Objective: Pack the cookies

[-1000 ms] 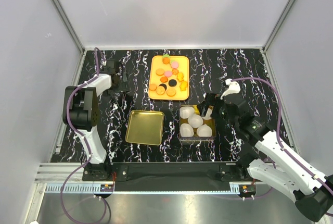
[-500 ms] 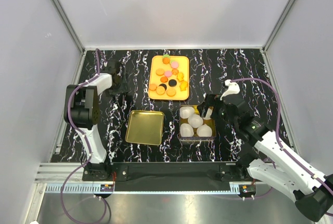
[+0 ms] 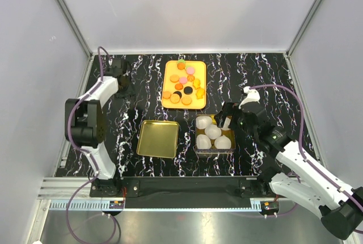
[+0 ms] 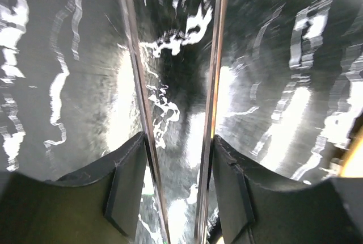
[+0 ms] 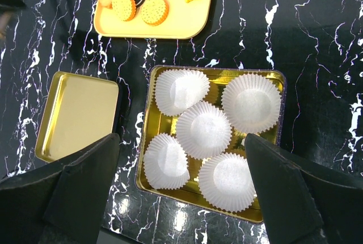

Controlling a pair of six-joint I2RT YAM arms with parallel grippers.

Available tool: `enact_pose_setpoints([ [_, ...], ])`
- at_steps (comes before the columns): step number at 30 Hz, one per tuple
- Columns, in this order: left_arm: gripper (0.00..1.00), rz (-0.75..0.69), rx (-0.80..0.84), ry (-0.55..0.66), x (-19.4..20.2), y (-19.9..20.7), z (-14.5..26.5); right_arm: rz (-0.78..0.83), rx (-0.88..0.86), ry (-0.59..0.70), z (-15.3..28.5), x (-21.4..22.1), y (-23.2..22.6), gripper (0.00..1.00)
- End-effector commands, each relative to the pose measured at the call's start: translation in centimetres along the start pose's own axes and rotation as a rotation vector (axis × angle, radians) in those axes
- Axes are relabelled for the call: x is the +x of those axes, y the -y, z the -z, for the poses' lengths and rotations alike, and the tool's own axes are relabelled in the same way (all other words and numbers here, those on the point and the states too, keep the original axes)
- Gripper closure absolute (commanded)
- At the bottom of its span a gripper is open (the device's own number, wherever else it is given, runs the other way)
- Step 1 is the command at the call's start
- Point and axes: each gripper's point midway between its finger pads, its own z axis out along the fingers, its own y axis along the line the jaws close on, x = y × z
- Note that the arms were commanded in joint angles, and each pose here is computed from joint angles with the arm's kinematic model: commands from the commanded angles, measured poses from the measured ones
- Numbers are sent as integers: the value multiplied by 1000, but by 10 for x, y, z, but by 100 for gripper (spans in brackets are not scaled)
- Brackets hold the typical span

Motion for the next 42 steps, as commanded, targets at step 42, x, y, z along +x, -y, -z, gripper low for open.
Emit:
enact_pose_setpoints([
  [42,51,-461,295,95,71,152,170,6,0,28,-4,-14,-7,0],
])
